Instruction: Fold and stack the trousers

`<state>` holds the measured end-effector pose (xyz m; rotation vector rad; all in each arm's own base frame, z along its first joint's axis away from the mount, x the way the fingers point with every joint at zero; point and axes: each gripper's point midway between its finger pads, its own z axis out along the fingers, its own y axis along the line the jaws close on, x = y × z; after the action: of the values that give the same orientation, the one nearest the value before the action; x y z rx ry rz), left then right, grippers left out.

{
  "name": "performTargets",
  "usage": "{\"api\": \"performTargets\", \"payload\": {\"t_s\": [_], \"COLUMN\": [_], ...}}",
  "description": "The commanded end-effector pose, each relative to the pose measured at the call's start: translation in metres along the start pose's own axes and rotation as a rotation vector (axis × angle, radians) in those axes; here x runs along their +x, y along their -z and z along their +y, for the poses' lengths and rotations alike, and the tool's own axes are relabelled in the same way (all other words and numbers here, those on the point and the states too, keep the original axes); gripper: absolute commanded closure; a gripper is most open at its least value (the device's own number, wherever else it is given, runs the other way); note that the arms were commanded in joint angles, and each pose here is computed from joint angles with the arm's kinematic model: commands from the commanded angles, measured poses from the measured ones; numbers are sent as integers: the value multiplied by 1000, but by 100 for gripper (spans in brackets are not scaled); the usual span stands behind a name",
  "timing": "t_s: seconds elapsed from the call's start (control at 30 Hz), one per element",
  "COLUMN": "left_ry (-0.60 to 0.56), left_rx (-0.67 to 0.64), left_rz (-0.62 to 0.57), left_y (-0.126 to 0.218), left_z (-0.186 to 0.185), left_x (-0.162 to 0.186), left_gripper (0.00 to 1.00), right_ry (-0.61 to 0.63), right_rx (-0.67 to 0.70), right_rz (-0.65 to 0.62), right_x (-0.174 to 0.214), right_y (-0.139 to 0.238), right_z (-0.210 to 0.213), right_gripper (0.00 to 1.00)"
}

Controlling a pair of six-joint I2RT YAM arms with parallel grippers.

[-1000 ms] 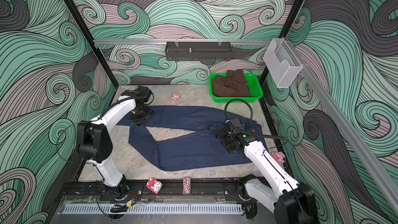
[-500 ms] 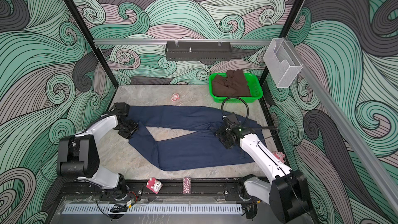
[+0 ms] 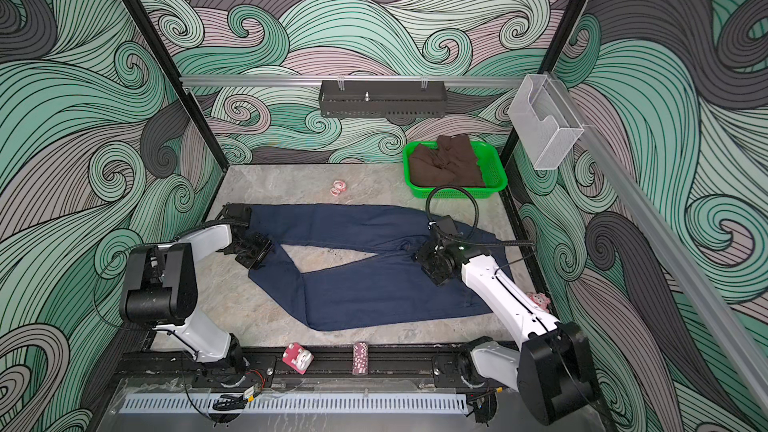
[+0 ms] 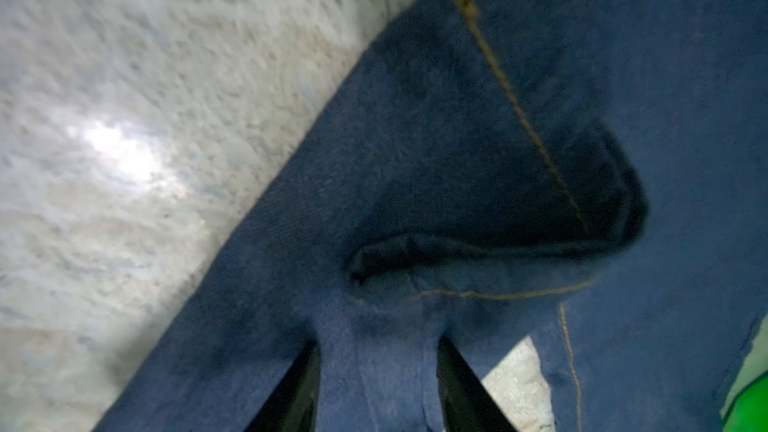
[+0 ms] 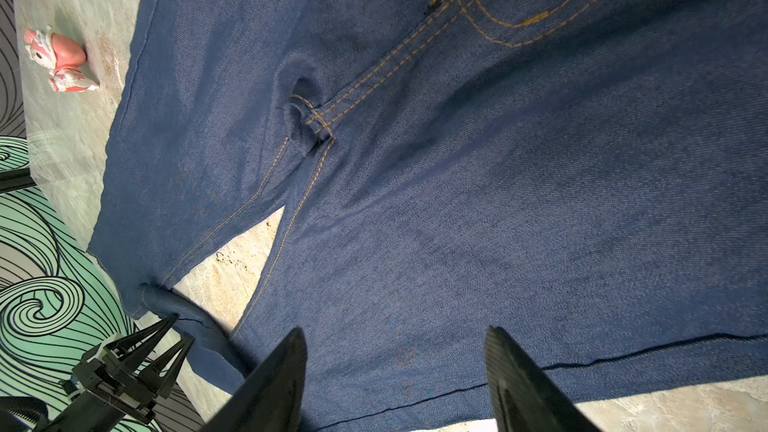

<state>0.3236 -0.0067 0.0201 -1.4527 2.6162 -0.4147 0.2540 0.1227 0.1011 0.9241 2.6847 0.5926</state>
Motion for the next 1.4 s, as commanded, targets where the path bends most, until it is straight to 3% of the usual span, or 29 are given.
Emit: {"api": "performTargets", "payload": {"t_s": [0.0,0.27,0.67,0.87,0.93,1.07,1.37], "left_ry": [47,67,44,13,14,129,274], "left_rx": [29,21,32,48,22,-59,-208], "left_rz": [14,13,-13,-69,-109,-153,-197], "left_y": [-8,-16,1,39,62,91,112], "left_z": [-5,-10,-31,-38,-27,29,127], "left_x": [-1,-7,-21,-28,-31,-34,-17], "left_gripper": [55,72,100,100,100,100,100], "right_ry": [15,14,16,17,18,17,-12], "right_rx": [-5,-4,-4,-5,-6,-8,-12], "right_rz": [-6,-2,-4,-8,-11,-11,-10], "right_x": [-3,-3,-3,-4,-4,-6,-3], "right_y": [1,0,1,4,4,3,-1], "right_z": [6,6,7,8,8,10,7], "right_gripper": [31,31,31,31,31,31,31]}}
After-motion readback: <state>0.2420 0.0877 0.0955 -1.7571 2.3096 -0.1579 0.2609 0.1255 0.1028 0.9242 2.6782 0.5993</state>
